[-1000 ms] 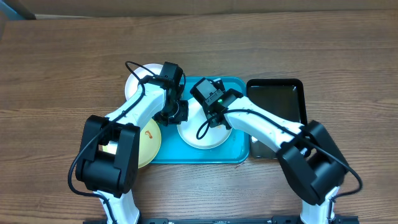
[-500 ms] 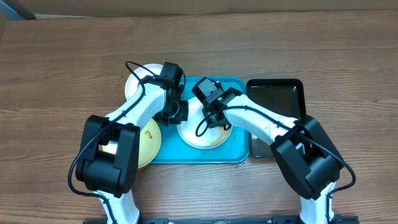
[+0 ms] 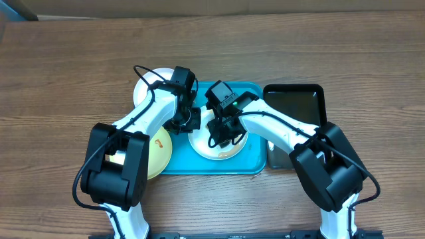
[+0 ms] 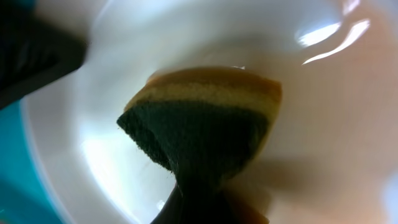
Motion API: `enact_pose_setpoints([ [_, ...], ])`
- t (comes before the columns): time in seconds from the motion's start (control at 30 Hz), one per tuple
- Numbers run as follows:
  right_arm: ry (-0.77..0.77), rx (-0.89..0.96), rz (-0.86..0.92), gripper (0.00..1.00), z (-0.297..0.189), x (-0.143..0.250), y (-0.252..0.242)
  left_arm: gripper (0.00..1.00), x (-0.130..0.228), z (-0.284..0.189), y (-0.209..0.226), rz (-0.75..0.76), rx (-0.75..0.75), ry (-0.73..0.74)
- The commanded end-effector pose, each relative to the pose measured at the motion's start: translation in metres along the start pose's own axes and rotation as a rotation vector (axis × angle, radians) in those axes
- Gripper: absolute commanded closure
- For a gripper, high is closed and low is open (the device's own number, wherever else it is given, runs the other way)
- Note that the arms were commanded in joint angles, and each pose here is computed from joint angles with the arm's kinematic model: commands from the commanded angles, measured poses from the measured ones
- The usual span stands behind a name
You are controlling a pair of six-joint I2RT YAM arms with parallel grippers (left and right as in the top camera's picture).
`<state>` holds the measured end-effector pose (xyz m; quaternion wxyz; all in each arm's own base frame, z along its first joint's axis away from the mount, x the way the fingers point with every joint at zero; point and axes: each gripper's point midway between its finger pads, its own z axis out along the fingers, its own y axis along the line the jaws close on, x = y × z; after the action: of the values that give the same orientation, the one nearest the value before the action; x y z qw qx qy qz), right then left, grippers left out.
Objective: Clean dirty plates on tray and stack at the side
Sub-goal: 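Return the sponge to the black tray and release it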
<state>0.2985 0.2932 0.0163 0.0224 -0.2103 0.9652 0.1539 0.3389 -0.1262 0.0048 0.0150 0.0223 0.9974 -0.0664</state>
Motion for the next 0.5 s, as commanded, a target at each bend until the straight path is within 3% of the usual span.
enact_pose_setpoints([
  [0.0, -0.028, -0.247, -0.022, 0.96, -0.038, -0.018, 0.029, 0.93, 0.013, 0.016, 0.006, -0.001, -0.028, 0.048],
  [0.23, -0.164, -0.282, 0.123, 0.96, -0.130, -0.038, -0.029, 0.90, 0.013, 0.016, 0.006, -0.001, -0.028, 0.049],
  [0.4, -0.131, -0.148, 0.357, 0.96, -0.159, -0.006, -0.120, 0.89, 0.013, 0.016, 0.006, -0.001, -0.028, 0.049],
  [0.47, -0.104, -0.074, 0.443, 0.96, -0.159, 0.011, -0.154, 0.82, 0.013, 0.016, 0.006, -0.001, -0.028, 0.049],
])
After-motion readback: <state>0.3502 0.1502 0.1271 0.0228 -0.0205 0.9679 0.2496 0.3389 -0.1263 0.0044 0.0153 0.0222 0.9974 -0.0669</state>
